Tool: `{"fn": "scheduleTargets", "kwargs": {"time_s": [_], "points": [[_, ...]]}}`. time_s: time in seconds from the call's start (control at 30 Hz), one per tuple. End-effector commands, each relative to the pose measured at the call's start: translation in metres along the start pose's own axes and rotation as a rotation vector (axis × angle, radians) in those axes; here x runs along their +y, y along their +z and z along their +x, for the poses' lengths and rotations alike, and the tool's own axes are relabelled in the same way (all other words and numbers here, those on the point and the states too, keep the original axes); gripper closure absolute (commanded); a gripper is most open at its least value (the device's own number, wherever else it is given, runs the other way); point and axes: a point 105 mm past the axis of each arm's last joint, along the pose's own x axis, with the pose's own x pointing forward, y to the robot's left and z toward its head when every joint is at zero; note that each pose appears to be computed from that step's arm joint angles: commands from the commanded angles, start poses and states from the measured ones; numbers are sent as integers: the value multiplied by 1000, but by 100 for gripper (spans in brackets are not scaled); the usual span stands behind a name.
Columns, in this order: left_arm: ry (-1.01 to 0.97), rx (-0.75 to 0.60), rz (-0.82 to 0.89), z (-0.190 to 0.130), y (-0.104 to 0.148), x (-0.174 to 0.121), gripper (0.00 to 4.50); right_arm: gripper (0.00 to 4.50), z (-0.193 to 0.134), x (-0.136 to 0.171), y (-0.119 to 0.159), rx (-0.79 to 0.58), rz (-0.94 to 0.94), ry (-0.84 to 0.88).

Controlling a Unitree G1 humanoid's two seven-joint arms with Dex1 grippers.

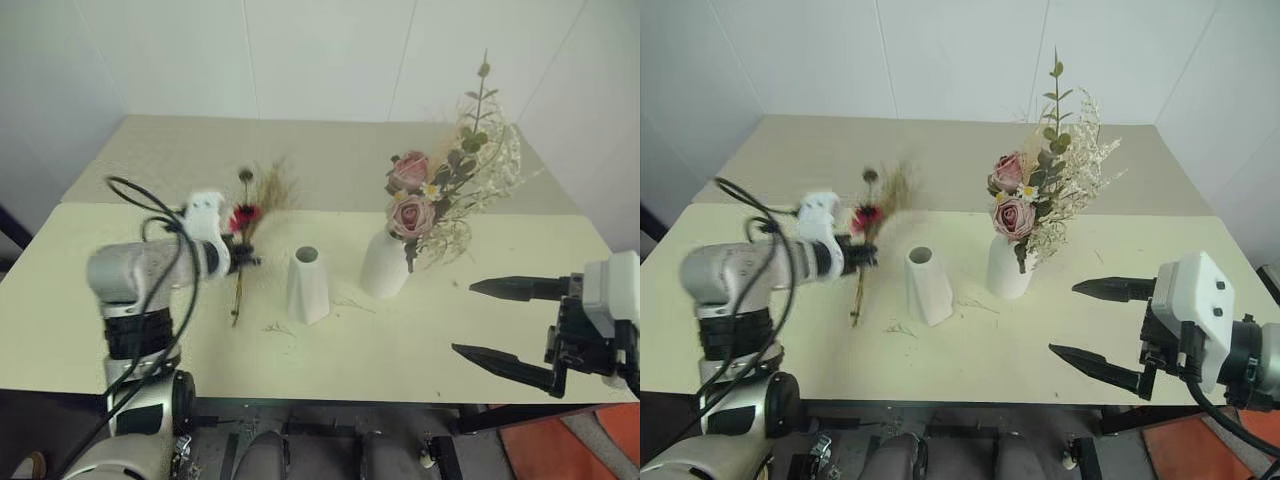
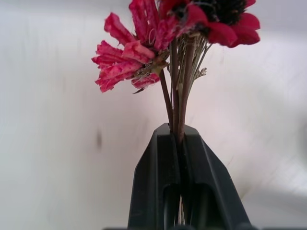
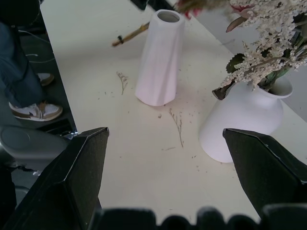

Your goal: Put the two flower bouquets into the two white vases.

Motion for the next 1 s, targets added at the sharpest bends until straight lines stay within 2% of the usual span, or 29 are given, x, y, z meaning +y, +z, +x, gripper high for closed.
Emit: {"fn": "scheduleTargets", "kwargs": {"time_s": [0.03, 0.13, 0.2, 0.4, 0.5, 0.67, 0.77, 1.0], "points": [[-221, -254, 54, -29, 52, -25, 448, 0, -5, 5, 9, -57, -35, 0], [-460, -409, 93, -50, 73, -42, 448, 0, -3, 8, 6, -77, -19, -20], [-648, -486, 49, -60, 84, -47, 448, 0, 1, 8, 4, -91, -18, -45], [-999, -558, -6, -58, 113, -66, 448, 0, 11, 12, 3, -133, -15, -93], [-1154, -544, -45, -50, 120, -78, 448, 0, 13, 17, 0, -133, -5, -105], [-1295, -435, -97, -35, 118, -92, 448, 0, 14, 26, -3, -117, -11, -109], [-1355, -393, -46, -33, 108, -94, 448, 0, 15, 30, -5, -106, -24, -106], [-1446, -384, 94, -26, 91, -103, 448, 0, 16, 33, -3, -114, -30, -129]]}}
